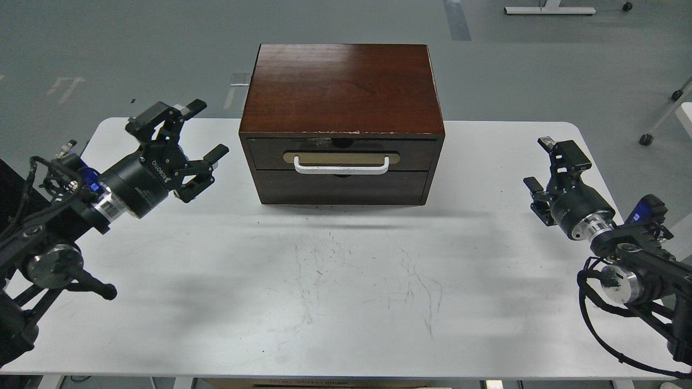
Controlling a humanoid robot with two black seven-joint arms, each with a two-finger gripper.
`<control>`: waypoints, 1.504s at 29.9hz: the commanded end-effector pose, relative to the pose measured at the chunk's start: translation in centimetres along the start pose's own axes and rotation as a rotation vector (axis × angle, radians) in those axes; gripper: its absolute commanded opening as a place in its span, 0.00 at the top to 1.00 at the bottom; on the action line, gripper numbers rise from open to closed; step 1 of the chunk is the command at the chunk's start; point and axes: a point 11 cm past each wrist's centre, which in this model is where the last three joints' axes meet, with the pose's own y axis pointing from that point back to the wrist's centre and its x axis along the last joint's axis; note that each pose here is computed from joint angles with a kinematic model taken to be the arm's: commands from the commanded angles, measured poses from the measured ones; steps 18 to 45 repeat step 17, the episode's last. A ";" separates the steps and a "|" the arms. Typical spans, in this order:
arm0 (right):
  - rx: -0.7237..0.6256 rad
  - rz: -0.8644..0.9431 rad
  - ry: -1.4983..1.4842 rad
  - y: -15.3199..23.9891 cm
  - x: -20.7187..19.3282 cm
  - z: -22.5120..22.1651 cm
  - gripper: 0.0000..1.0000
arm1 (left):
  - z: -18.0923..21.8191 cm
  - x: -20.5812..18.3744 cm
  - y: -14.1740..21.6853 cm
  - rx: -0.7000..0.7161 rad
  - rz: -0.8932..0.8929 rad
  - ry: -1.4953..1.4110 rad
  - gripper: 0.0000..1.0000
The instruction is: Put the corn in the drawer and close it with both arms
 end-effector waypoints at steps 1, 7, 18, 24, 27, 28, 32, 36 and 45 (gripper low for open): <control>0.009 0.002 -0.018 -0.3 -0.4 0.0 0.00 | -2.0 1.6 1.9 0.040 0.066 0.035 0.00; -0.001 -0.013 -0.041 -0.5 -1.7 0.9 0.00 | -4.3 2.7 3.5 0.081 0.123 0.066 0.00; -0.015 -0.032 -0.065 -0.3 -2.9 1.8 0.00 | -5.2 2.8 4.0 0.082 0.130 0.087 0.00; -0.015 -0.032 -0.065 -0.3 -2.9 1.8 0.00 | -5.2 2.8 4.0 0.082 0.130 0.087 0.00; -0.015 -0.032 -0.065 -0.3 -2.9 1.8 0.00 | -5.2 2.8 4.0 0.082 0.130 0.087 0.00; -0.015 -0.032 -0.065 -0.3 -2.9 1.8 0.00 | -5.2 2.8 4.0 0.082 0.130 0.087 0.00; -0.015 -0.032 -0.065 -0.3 -2.9 1.8 0.00 | -5.2 2.8 4.0 0.082 0.130 0.087 0.00; -0.015 -0.032 -0.065 -0.3 -2.9 1.8 0.00 | -5.2 2.8 4.0 0.082 0.130 0.087 0.00; -0.015 -0.032 -0.065 -0.3 -2.9 1.8 0.00 | -5.2 2.8 4.0 0.082 0.130 0.087 0.00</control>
